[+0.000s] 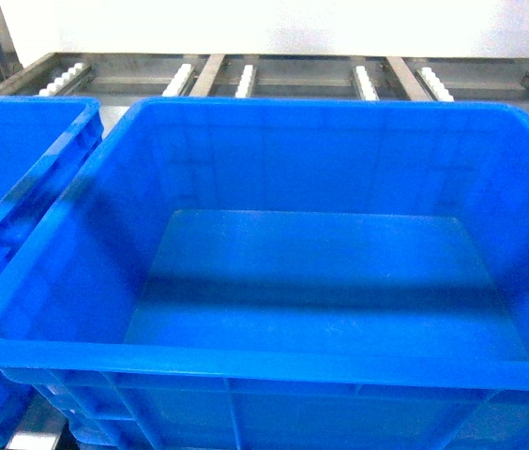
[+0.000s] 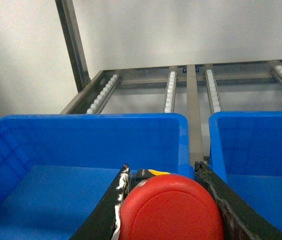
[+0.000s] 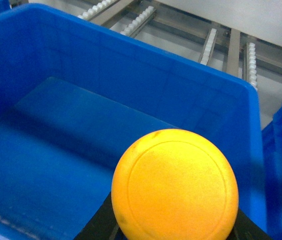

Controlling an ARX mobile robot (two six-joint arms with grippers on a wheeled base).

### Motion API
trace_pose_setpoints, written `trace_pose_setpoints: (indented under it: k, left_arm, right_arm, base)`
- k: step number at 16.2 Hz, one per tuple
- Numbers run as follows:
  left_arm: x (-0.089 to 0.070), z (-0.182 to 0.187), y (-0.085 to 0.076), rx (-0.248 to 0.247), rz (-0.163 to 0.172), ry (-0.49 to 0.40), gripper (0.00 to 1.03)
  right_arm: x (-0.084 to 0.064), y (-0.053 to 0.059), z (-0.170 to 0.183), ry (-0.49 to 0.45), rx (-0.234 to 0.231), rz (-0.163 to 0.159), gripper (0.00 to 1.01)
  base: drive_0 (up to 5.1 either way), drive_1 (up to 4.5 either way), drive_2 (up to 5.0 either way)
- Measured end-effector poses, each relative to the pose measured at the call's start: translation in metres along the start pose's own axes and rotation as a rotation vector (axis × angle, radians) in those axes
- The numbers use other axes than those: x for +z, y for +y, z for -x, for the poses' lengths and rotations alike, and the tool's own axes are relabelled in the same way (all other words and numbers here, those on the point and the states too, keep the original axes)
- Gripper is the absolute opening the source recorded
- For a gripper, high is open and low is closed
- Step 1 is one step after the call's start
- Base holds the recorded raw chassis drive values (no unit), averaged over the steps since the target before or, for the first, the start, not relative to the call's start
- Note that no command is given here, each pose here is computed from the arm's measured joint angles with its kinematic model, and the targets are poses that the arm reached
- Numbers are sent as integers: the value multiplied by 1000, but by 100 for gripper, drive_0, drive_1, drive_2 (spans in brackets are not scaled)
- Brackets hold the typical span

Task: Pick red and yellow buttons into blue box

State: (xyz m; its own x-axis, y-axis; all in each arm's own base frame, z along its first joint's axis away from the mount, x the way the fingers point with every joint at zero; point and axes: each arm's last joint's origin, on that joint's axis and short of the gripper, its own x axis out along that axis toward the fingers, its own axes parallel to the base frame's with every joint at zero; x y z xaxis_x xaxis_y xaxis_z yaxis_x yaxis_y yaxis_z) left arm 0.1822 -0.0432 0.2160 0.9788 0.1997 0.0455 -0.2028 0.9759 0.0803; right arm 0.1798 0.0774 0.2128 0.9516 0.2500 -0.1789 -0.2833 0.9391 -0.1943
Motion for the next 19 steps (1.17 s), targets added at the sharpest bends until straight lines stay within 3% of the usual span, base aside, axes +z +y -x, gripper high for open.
trace_pose_setpoints:
  k: [3,6,8,9,10,12,15,18,19]
  left_arm:
    - [0,0,0,0,0,0,31]
    - [0,0,0,0,0,0,31]
    - [0,0,0,0,0,0,31]
    - [0,0,0,0,0,0,31]
    - [0,0,0,0,0,0,31]
    - [0,0,0,0,0,0,31]
    - [0,0,0,0,0,0,31]
    - [0,0,0,0,0,0,31]
    - [0,0,0,0,0,0,31]
  right_arm:
    - [-4,17,-72,106,30,34,25]
    - [-39,32,-122,308,64,81,25]
    - [-49,36,-134,348,77,119,25]
    - [-49,36,-136,348,79,127,28]
    - [-47,34,-137,331,75,121,41]
    - [-36,25,-133,295,59,98,63]
    - [0,-3,-109,158,32,25,100]
    - [9,-44,-55,76,-20,-61,98]
    - [10,-52,-35,42,-41,-71,98]
  base:
    - [0,0,0]
    - [0,0,0]
    - [0,0,0]
    - [0,0,0]
    - [0,0,0]
    - [0,0,0]
    - [0,0,0]
    - [0,0,0]
    - [0,0,0]
